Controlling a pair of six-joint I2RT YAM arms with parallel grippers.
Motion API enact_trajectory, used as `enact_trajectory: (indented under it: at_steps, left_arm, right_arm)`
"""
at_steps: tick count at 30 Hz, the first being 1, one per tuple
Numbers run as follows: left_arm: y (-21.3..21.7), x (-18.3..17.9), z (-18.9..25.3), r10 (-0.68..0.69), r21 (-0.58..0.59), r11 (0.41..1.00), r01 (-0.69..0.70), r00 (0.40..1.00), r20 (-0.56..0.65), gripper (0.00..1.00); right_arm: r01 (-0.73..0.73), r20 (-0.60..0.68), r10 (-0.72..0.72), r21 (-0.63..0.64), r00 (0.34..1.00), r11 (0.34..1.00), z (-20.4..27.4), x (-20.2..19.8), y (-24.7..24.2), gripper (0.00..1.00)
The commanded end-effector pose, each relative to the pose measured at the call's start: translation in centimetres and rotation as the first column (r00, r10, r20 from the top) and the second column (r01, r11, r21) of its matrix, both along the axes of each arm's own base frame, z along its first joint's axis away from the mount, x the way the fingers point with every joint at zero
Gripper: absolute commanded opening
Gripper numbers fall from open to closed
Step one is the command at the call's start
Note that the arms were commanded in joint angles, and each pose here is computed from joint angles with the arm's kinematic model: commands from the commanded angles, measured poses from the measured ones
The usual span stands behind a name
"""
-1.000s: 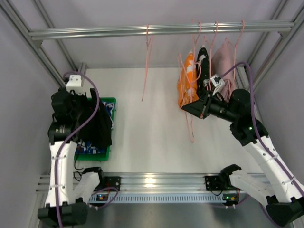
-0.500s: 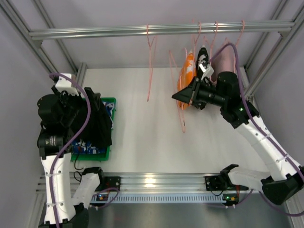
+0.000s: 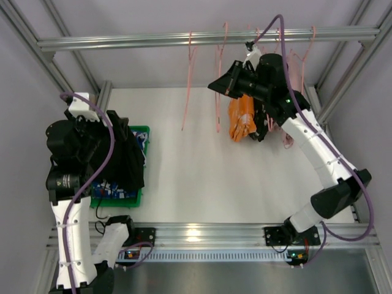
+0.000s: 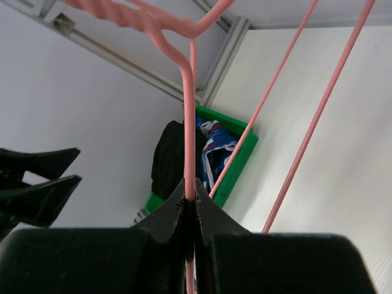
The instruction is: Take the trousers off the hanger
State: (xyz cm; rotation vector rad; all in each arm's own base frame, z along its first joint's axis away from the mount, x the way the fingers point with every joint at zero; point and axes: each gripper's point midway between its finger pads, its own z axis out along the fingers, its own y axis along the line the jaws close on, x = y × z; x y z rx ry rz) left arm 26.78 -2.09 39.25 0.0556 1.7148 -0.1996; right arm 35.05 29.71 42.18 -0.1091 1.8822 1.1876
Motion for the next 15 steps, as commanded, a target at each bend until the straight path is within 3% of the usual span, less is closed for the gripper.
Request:
enact_trajectory:
  at_steps: [1, 8, 15]
  left_arm:
    - [0.0, -0.2, 1.5, 0.010, -0.016, 1.000, -0.010, 0.999, 0.047, 0.99]
    - [0.6, -0.7, 1.1, 0.042, -0.001, 0.999, -0.042, 0.998, 0.044, 0.99]
    - [0.7, -0.3, 0.1, 0.044, 0.006, 0.999, -0.044, 0.999, 0.021, 0.99]
  right_arm:
    - [0.016, 0.043, -0.015, -0.024, 0.999, 1.000, 0.9, 1.2, 0.7, 0.00]
    - [0.030, 0.079, -0.027, -0.043, 0.997, 0.999, 0.7, 4.0, 1.6, 0.00]
    - [0.044, 0.035, -0.042, -0.057, 0.999, 0.997, -1.3, 4.9, 1.3, 0.00]
